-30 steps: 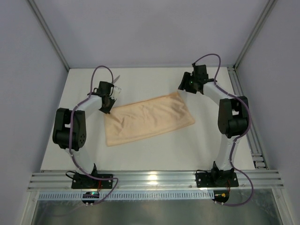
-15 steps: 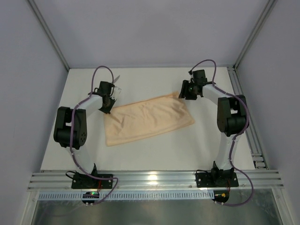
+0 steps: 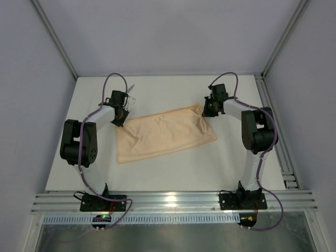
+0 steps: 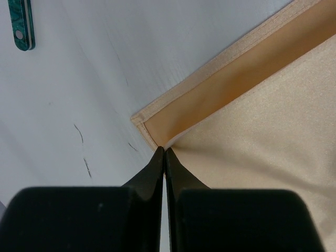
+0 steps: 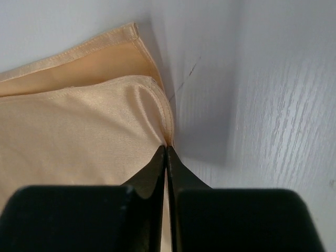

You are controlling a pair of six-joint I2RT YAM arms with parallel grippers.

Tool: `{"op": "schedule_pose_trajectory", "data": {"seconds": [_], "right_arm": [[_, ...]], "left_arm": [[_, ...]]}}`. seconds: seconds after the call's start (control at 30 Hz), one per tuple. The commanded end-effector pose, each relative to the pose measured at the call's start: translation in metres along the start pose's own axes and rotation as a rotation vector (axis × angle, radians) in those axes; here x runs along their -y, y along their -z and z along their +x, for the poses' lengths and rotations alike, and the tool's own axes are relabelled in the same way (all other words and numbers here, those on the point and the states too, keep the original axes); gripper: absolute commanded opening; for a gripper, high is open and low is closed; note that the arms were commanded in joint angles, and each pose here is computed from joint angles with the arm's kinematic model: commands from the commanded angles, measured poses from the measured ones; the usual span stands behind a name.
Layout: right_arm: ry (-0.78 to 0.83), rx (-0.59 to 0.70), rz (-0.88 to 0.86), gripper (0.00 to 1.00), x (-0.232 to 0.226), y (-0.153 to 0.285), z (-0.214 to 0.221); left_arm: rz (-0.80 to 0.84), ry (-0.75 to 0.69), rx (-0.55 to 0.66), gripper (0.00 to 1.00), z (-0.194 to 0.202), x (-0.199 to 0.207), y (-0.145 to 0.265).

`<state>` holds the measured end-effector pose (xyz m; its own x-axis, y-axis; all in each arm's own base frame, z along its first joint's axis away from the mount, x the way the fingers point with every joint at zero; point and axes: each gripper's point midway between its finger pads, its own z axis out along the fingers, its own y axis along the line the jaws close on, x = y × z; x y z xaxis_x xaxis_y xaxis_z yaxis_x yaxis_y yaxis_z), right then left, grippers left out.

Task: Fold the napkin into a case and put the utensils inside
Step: Move the rectangle-folded napkin to the center of the board, then smooth out the rectangle-folded napkin at the center of the board.

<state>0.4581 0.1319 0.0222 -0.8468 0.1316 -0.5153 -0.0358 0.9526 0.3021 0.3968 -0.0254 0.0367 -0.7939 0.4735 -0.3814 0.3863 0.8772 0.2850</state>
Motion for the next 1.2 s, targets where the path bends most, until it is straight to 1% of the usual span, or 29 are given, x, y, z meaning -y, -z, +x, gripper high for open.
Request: {"op": "schedule_pose_trajectory", "data": {"seconds": [0.0, 0.13, 0.2, 0.23, 0.33, 0.37, 0.4, 0.43, 0.47, 0.5, 0.53, 0.57, 0.6, 0.63, 0.67, 0.7, 0.9, 1.17], "right_arm": [[-0.018, -0.059, 0.052, 0.04, 0.009, 0.014, 0.032], [-0.042, -0.058, 0.069, 0.04, 0.009, 0.043, 0.068], [-0.039, -0.052, 0.068, 0.04, 0.008, 0.054, 0.079], [-0.038, -0.049, 0.059, 0.04, 0.005, 0.065, 0.088], [-0.051, -0.066, 0.014, 0.04, -0.002, 0.077, 0.103], [-0.056, -0.065, 0.008, 0.21, -0.004, 0.079, 0.103], [-0.055, -0.07, 0.005, 0.33, -0.004, 0.079, 0.102], [-0.049, -0.069, 0.005, 0.42, -0.007, 0.079, 0.096], [-0.043, -0.054, 0.037, 0.47, -0.001, 0.078, 0.087], [-0.036, -0.059, 0.068, 0.47, 0.005, 0.072, 0.084], [-0.028, -0.02, 0.077, 0.47, 0.003, 0.074, 0.062], [-0.021, 0.008, 0.11, 0.47, 0.008, 0.074, 0.05], [-0.008, 0.019, 0.129, 0.46, 0.011, 0.072, 0.043], [-0.003, 0.047, 0.136, 0.45, 0.009, 0.074, 0.026], [0.004, 0.042, 0.137, 0.42, 0.008, 0.073, 0.024], [0.009, 0.03, 0.169, 0.37, 0.015, 0.068, 0.025], [0.012, -0.035, 0.115, 0.29, 0.01, 0.052, 0.041], [0.019, -0.039, 0.081, 0.28, 0.005, 0.059, 0.048]], "left_arm": [[-0.003, -0.012, 0.038, 0.0, -0.008, -0.005, 0.008], [0.047, -0.039, 0.071, 0.0, -0.009, 0.003, 0.016], [0.07, -0.055, 0.076, 0.0, -0.006, 0.008, 0.018], [0.075, -0.067, 0.082, 0.0, -0.006, 0.009, 0.02], [0.08, -0.075, 0.08, 0.0, -0.003, 0.01, 0.024], [0.076, -0.082, 0.075, 0.0, -0.002, 0.009, 0.023], [0.076, -0.085, 0.07, 0.0, -0.001, 0.009, 0.023], [0.072, -0.088, 0.067, 0.0, 0.0, 0.008, 0.021], [0.066, -0.091, 0.063, 0.0, 0.0, 0.007, 0.019], [0.06, -0.091, 0.052, 0.0, 0.001, 0.007, 0.015], [0.06, -0.09, 0.045, 0.0, 0.003, 0.007, 0.012], [0.057, -0.09, 0.044, 0.0, 0.001, 0.006, 0.011], [0.058, -0.088, 0.038, 0.0, 0.002, 0.007, 0.009], [0.056, -0.086, 0.039, 0.0, 0.002, 0.006, 0.009], [0.055, -0.084, 0.04, 0.0, 0.002, 0.006, 0.01], [0.056, -0.084, 0.039, 0.0, 0.003, 0.007, 0.01], [0.072, -0.084, 0.045, 0.0, 0.002, 0.01, 0.014], [0.081, -0.073, 0.042, 0.0, 0.003, 0.011, 0.015]]}}
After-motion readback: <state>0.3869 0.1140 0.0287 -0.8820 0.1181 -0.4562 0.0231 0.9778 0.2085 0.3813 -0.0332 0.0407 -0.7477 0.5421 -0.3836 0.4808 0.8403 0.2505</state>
